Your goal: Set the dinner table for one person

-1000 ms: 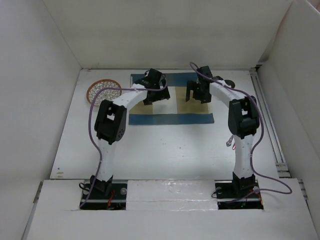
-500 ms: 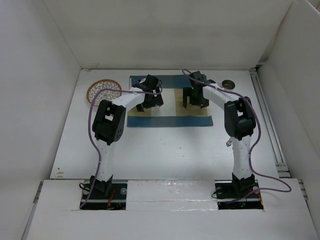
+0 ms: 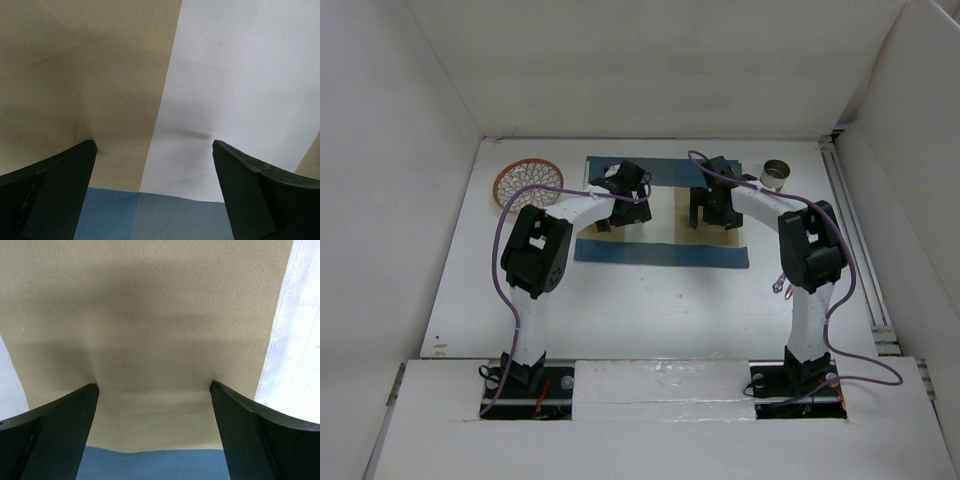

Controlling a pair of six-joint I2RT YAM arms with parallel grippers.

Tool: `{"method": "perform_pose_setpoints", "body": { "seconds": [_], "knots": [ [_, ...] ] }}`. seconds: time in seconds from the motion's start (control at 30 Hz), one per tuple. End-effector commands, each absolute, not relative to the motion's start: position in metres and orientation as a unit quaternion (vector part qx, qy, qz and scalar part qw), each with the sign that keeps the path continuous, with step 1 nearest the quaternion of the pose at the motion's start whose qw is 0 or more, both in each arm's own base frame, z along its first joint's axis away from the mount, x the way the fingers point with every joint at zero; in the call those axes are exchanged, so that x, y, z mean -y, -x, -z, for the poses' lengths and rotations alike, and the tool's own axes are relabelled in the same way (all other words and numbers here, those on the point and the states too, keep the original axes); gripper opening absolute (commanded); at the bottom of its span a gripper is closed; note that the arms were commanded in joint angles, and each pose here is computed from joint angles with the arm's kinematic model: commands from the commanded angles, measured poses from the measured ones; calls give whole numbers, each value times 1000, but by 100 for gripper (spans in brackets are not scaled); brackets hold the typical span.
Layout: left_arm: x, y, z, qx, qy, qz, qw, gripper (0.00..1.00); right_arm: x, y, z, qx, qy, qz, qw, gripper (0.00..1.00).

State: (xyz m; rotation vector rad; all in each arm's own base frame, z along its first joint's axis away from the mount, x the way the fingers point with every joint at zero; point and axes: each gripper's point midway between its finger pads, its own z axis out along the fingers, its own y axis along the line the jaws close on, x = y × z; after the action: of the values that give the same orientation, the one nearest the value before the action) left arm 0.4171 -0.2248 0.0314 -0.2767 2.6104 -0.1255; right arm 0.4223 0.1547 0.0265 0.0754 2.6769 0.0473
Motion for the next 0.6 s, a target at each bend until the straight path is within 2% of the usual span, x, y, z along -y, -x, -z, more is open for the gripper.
{"method": "perform_pose_setpoints", "body": {
  "seconds": [0.0,0.17,0.3,0.57],
  "knots": [
    [231,-389,-23,-970,101,51,216,99,-152,-414,0,-982,-38,-11,185,100],
    [234,-394,-36,-966,106,61,226,99,-151,-429,-7,-980,-37,-23,196,100],
    [234,-394,-37,-966,106,61,226,99,-149,-429,0,-982,-40,-23,181,100],
    [233,-395,-51,-963,113,61,236,99,-151,-434,-16,-978,-41,-30,201,100]
  ]
}}
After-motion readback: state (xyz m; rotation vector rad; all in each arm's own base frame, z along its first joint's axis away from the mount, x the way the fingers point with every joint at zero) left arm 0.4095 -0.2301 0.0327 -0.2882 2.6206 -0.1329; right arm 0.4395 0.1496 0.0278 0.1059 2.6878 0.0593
